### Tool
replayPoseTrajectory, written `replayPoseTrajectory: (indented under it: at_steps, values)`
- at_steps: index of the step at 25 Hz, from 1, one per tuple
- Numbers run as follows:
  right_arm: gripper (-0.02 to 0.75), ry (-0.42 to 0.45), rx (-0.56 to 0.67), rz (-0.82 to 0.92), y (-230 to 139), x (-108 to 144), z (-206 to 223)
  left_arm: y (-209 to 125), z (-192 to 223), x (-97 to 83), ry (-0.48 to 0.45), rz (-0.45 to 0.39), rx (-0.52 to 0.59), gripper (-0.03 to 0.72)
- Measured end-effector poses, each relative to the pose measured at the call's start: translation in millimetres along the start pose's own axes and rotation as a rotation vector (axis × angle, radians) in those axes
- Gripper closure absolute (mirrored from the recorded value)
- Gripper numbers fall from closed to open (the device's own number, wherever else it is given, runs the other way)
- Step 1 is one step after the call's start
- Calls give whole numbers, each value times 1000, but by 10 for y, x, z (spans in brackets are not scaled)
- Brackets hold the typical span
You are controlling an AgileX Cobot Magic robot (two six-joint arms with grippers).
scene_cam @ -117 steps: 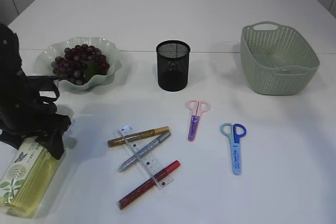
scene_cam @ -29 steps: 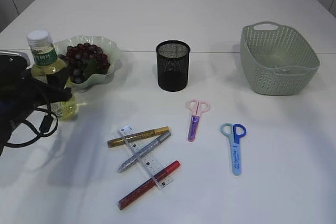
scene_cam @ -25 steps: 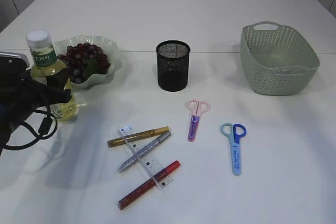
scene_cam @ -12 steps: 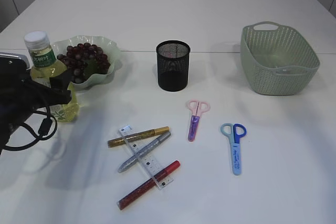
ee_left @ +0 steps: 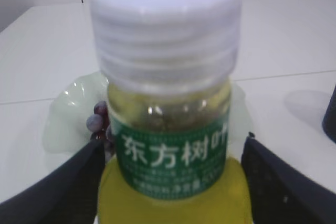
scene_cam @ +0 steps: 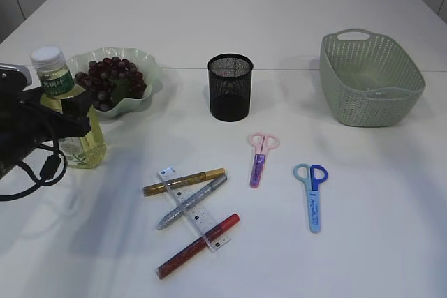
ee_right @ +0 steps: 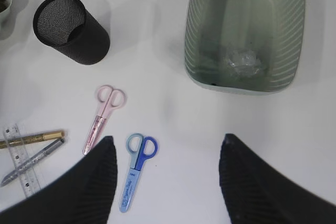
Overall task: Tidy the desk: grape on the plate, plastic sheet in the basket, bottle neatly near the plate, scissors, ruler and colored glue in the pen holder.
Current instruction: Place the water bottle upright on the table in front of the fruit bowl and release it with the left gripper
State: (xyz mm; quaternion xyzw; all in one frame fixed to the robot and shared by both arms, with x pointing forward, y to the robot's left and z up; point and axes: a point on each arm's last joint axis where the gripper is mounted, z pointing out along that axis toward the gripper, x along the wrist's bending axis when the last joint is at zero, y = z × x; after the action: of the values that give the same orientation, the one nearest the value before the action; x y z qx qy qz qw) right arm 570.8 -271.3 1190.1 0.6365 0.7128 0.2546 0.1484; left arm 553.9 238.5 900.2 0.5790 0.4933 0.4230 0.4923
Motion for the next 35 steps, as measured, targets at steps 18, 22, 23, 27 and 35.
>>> replayPoseTrajectory:
  at_steps: [18, 22, 23, 27, 35]
  values:
    - [254, 0, 0, 0, 0, 0, 0, 576, -189, -8, -9, -7, -200, 113]
    - [254, 0, 0, 0, 0, 0, 0, 818, -295, -3, -10, -12, -265, 113]
    - [254, 0, 0, 0, 0, 0, 0, 872, -326, -2, -11, -11, -267, 113]
    - [254, 0, 0, 0, 0, 0, 0, 1028, -456, 0, -16, -14, -211, 115]
    - [254, -2, 0, -1, 0, -2, 0, 1296, -858, 5, -35, -20, -26, 143]
